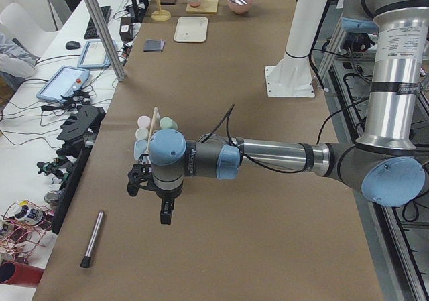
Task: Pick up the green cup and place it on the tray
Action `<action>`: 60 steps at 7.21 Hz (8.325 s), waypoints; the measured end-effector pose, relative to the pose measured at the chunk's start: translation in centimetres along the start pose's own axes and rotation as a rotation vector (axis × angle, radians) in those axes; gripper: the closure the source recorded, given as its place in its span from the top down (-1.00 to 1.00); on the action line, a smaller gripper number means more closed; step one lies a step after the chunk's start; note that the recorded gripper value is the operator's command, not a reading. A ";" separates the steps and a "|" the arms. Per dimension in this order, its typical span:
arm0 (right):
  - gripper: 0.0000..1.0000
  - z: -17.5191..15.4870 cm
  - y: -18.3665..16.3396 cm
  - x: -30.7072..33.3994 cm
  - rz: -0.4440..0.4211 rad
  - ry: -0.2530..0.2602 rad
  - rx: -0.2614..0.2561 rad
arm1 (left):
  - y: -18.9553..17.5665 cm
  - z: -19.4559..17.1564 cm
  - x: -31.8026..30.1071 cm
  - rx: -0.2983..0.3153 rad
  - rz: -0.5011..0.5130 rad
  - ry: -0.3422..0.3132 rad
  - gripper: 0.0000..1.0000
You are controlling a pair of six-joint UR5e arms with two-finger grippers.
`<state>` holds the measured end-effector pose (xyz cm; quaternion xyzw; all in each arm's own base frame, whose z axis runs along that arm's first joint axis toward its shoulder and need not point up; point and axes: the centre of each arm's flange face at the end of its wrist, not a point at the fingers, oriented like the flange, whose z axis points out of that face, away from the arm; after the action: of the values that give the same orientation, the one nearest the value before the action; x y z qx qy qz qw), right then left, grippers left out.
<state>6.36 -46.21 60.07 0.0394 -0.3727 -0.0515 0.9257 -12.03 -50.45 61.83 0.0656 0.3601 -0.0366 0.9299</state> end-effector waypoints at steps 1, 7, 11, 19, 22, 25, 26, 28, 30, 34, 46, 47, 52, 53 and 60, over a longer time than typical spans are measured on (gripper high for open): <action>1.00 0.1 0.1 0.0 0.000 0.000 -0.001 | 0.1 0.1 0.0 -0.001 -0.001 0.000 0.99; 1.00 0.2 0.3 0.1 0.000 -0.005 -0.003 | 0.4 0.0 0.0 -0.002 -0.002 -0.002 0.99; 1.00 0.1 0.3 0.0 -0.002 -0.006 -0.002 | 0.0 0.1 2.9 -0.003 -0.019 0.000 0.99; 1.00 1.3 0.4 -0.8 -0.031 0.010 -0.026 | -0.5 -1.2 8.8 0.026 0.034 0.011 0.99; 1.00 1.4 -1.3 -0.9 -0.089 0.024 0.026 | -0.3 -1.5 16.0 0.039 0.184 0.026 0.98; 0.99 3.3 -3.0 -3.5 -0.148 0.044 0.076 | 1.0 0.3 26.2 0.017 0.389 0.045 0.98; 0.99 4.5 -3.9 -4.3 -0.145 0.038 0.091 | 1.4 0.7 29.9 0.024 0.463 0.034 0.98; 0.97 7.7 -6.6 -5.4 -0.136 0.016 0.119 | 3.0 1.5 36.8 0.055 0.608 -0.003 0.98; 0.97 12.1 -9.6 -7.4 -0.101 -0.009 0.139 | 4.9 2.3 42.3 0.087 0.752 -0.063 0.98; 0.97 19.2 -10.7 -9.2 -0.081 0.005 0.123 | 4.0 1.3 52.7 0.131 1.203 -0.374 0.98; 0.21 22.2 -11.2 -9.5 -0.084 0.008 0.078 | 15.5 18.0 57.8 -0.257 2.049 -1.260 0.97; 0.04 22.2 -11.1 -9.4 -0.082 0.007 0.076 | 15.7 19.0 56.0 -0.291 2.053 -1.302 0.97; -0.46 22.1 -11.1 -9.4 -0.081 0.004 0.076 | 14.9 21.8 54.8 -0.194 2.015 -1.351 0.97; -0.45 22.0 -11.2 -9.5 -0.083 0.002 0.079 | 14.2 21.6 54.6 -0.173 1.995 -1.354 0.97; -0.38 21.0 -11.6 -9.4 -0.075 -0.023 0.086 | 10.0 24.4 52.9 -0.155 1.937 -1.386 0.97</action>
<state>-15.67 -57.22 67.43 0.0926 -0.3835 -0.0706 0.9162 44.34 -45.24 44.97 0.2202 -0.4166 0.6745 0.5684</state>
